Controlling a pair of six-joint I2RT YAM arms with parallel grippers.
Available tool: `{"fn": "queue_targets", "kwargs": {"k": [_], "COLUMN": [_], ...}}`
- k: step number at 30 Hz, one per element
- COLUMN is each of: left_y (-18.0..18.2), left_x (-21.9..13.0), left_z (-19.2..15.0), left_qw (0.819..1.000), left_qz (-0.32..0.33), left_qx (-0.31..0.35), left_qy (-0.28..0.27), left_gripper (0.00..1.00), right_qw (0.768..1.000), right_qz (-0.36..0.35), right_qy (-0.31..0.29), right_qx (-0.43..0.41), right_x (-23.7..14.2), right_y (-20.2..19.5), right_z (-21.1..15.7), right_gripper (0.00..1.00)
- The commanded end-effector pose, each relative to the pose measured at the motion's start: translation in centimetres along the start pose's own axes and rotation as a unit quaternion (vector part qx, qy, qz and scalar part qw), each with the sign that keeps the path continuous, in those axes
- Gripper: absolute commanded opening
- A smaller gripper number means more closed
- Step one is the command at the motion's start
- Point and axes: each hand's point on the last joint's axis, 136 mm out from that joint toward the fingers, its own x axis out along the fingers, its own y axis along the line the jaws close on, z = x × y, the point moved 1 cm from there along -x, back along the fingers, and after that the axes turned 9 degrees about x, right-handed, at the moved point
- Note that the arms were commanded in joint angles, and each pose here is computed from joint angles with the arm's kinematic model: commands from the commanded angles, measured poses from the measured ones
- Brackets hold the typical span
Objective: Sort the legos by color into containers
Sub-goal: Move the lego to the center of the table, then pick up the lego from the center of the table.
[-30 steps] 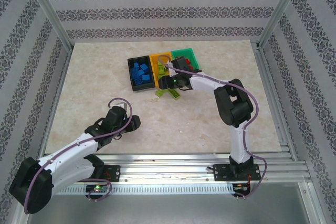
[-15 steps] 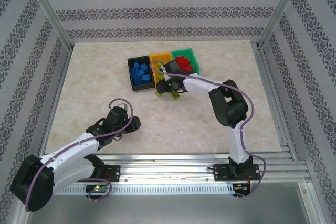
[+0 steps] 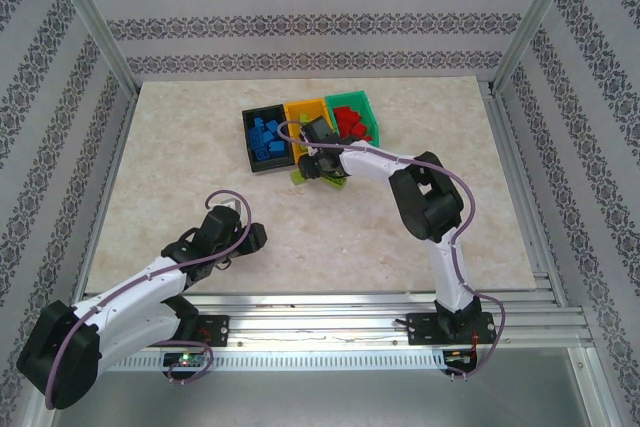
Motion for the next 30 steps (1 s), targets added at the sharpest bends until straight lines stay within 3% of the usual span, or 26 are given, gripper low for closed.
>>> {"fn": "queue_targets", "kwargs": {"k": [1,10,15,22,30], "left_y": [-0.5,-0.7,-0.8,-1.3,-0.6], "left_x": [0.2,0.4,0.6,0.7,0.7], "left_z": [0.0,0.0,0.1,0.4,-0.4], "left_qw": [1.000,1.000,1.000,1.000,1.000], "left_qz": [-0.010,-0.014,-0.015,-0.021,-0.016], "left_qx": [0.000,0.001,0.001,0.003,-0.004], "left_qy": [-0.003,0.000,0.000,0.005,0.006], "left_gripper": [0.57,0.57,0.57,0.57,0.57], "right_qw": [0.998,0.997,0.998,0.998,0.997], "right_qz": [-0.015,0.014,0.021,0.028,0.021], "right_qy": [0.051,0.073,0.058,0.053,0.074], "right_qx": [-0.016,-0.028,-0.019,-0.015,-0.017], "right_x": [-0.4,-3.8,-5.9,-6.1,-5.3], "right_y": [-0.8,0.8,0.9,1.1,0.7], "right_z": [-3.8,-8.3,-8.3,-7.2,-9.2], "right_gripper": [0.39,0.39,0.43,0.50,0.51]}}
